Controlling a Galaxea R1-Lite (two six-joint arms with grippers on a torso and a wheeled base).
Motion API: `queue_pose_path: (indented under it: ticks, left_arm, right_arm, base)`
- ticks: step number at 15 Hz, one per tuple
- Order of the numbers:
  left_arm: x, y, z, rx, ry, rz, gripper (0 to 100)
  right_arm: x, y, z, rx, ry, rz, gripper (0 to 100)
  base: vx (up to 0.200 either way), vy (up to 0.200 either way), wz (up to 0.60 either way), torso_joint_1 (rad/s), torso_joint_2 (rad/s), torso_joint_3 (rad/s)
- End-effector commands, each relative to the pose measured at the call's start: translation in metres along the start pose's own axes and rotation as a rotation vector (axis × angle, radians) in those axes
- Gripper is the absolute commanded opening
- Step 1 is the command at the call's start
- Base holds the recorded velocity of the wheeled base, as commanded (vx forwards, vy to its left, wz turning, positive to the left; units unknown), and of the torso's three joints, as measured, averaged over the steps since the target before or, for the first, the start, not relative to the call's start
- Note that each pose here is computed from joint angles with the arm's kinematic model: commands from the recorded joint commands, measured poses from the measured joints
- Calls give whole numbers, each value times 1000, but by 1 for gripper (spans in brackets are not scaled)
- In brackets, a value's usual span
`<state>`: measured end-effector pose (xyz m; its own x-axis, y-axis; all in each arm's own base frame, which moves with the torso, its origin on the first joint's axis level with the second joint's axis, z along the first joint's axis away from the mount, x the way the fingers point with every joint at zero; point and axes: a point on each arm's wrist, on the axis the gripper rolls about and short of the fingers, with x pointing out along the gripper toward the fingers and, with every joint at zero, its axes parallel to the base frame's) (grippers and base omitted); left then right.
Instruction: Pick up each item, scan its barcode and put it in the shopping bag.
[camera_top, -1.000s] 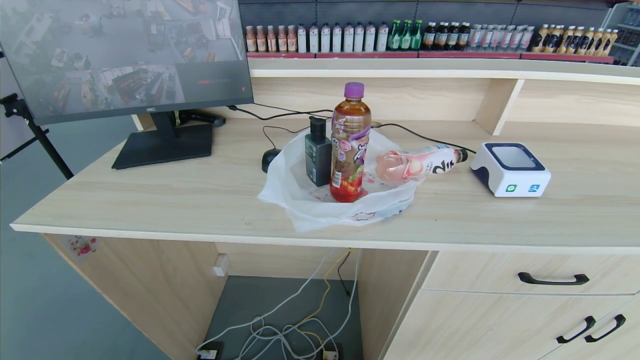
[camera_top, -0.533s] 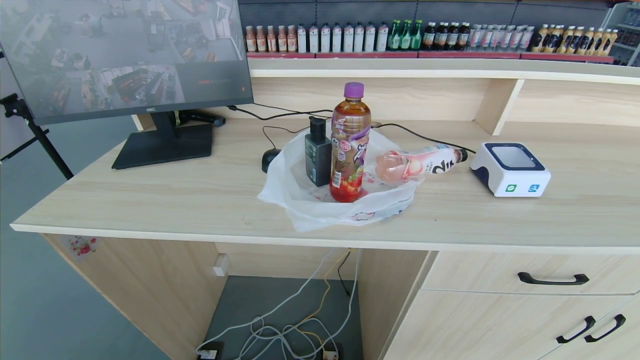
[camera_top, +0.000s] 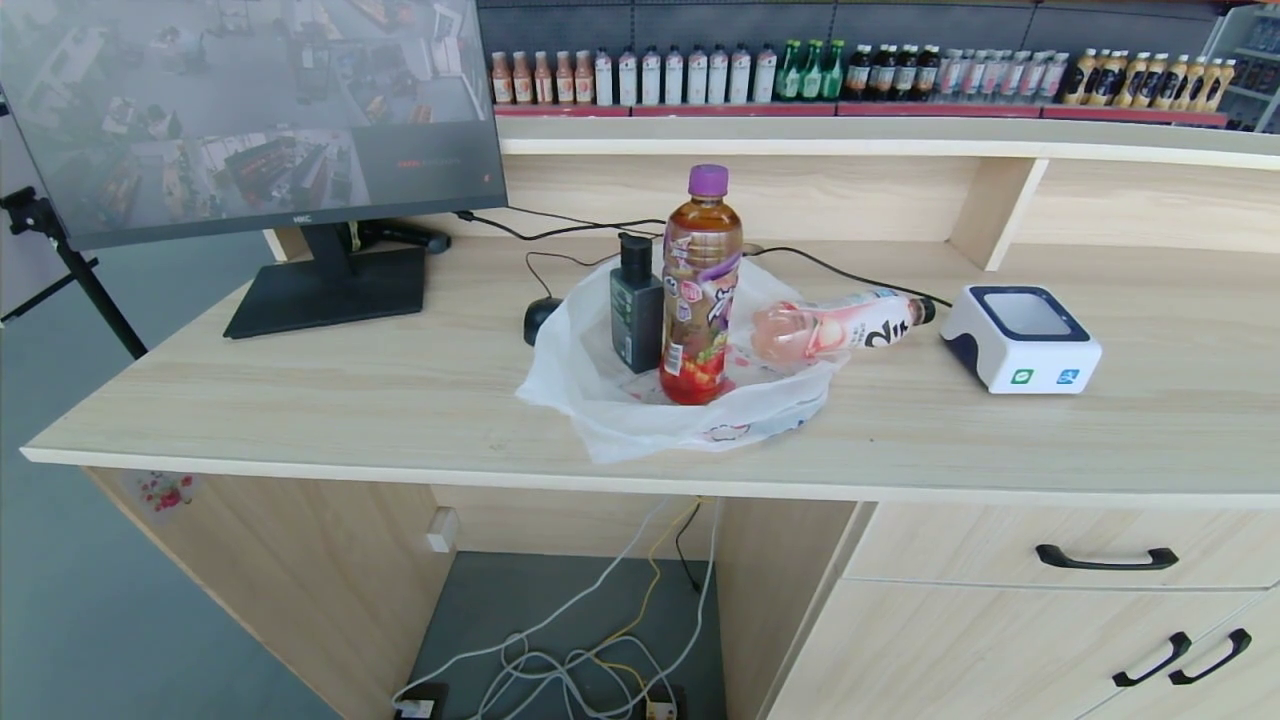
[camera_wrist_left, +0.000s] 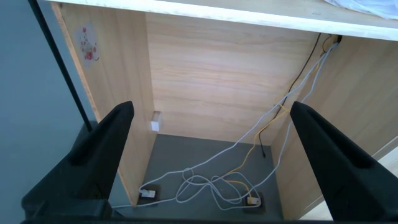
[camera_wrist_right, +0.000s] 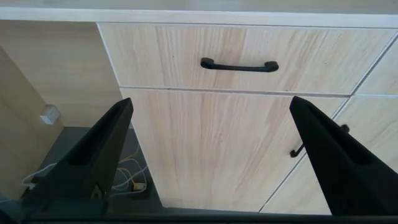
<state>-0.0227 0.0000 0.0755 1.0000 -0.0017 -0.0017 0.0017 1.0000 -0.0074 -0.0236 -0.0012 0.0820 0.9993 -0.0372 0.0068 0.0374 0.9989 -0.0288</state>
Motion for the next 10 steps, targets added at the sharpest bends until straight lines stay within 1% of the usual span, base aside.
queue_pose_path:
  ticks: [1,2,4,8,10]
  left_arm:
    - [0,0,0,0,0,0,100]
    - [0,0,0,0,0,0,100]
    - [0,0,0,1,0,-1,100]
    - [0,0,0,1,0,0,100]
    - [0,0,0,0,0,0,100]
  right_arm:
    - [-1,0,0,1,-12,-1,100]
    - [-1,0,0,1,-12,-1,100]
    - [-1,0,0,1,-12,-1,100]
    - [-1,0,0,1,-12,-1,100]
    - [-1,0,0,1,-13,-1,100]
  base:
    - [0,0,0,0,0,0]
    - [0,0,0,0,0,0]
    - [-200,0,0,0,5,2]
    - [0,0,0,0,0,0]
    - [0,-200,0,12,12,5]
